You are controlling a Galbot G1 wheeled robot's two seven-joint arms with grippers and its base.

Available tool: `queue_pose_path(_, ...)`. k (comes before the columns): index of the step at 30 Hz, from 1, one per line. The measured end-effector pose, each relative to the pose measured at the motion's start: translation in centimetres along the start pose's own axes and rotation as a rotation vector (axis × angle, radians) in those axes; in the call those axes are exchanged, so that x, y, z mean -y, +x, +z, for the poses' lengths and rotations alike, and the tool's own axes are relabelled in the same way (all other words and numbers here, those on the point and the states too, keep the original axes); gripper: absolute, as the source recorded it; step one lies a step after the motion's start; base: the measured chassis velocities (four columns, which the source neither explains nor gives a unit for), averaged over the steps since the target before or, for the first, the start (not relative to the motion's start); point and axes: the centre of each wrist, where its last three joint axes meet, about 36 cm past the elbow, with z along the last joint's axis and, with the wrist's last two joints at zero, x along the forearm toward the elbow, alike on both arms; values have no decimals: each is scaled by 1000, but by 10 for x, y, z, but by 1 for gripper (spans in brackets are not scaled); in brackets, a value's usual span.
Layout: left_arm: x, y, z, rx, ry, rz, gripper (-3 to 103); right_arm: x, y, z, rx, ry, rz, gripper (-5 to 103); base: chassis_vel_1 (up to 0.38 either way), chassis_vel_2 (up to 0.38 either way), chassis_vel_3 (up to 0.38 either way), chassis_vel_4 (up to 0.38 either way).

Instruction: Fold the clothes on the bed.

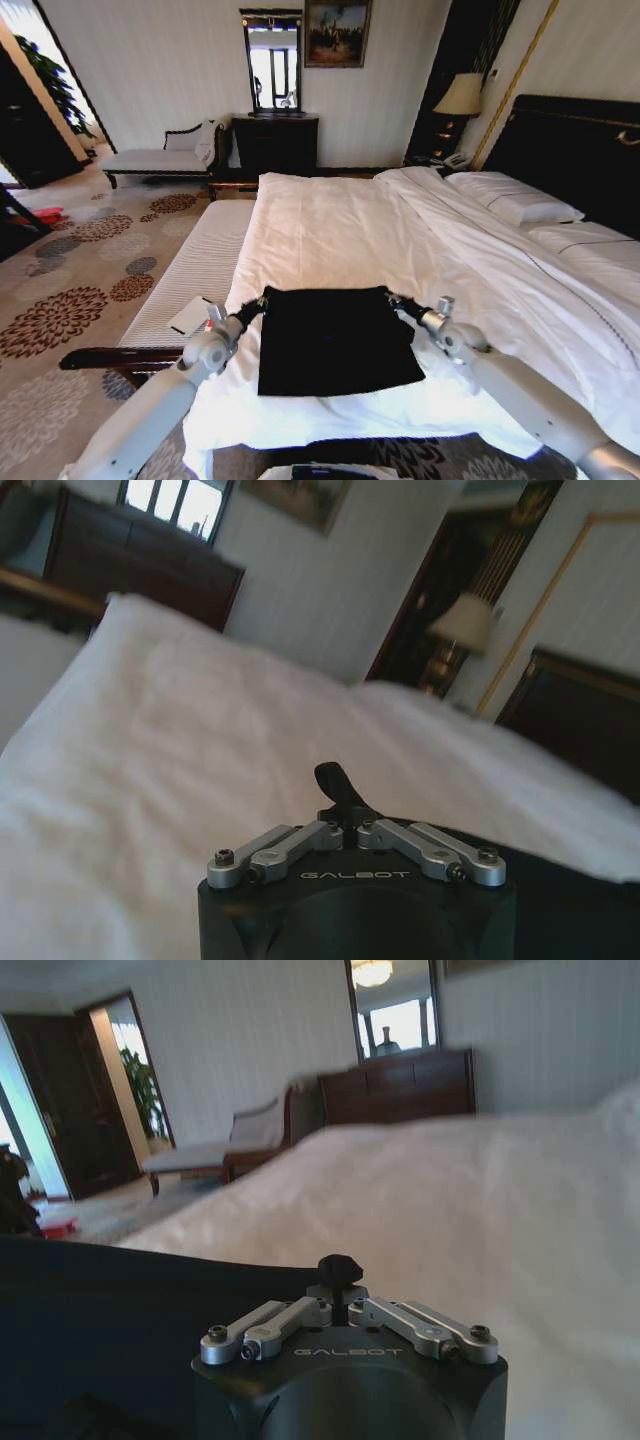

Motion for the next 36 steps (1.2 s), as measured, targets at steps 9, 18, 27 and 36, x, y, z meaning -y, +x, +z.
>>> queue_pose_path(9,32,26,-55,90,-35,98,1,-13,28,-74,181,82,22,2,0,0,0,0)
queue_pose_path(18,49,49,-81,148,-66,128,1,-26,59,-112,245,142,9,2,0,0,0,0)
queue_pose_path(27,74,81,-85,177,-74,169,1,-45,86,-123,250,156,7,2,0,0,0,0)
queue_pose_path(36,100,119,-76,147,-32,182,1,-89,109,-132,164,77,47,2,0,0,0,0)
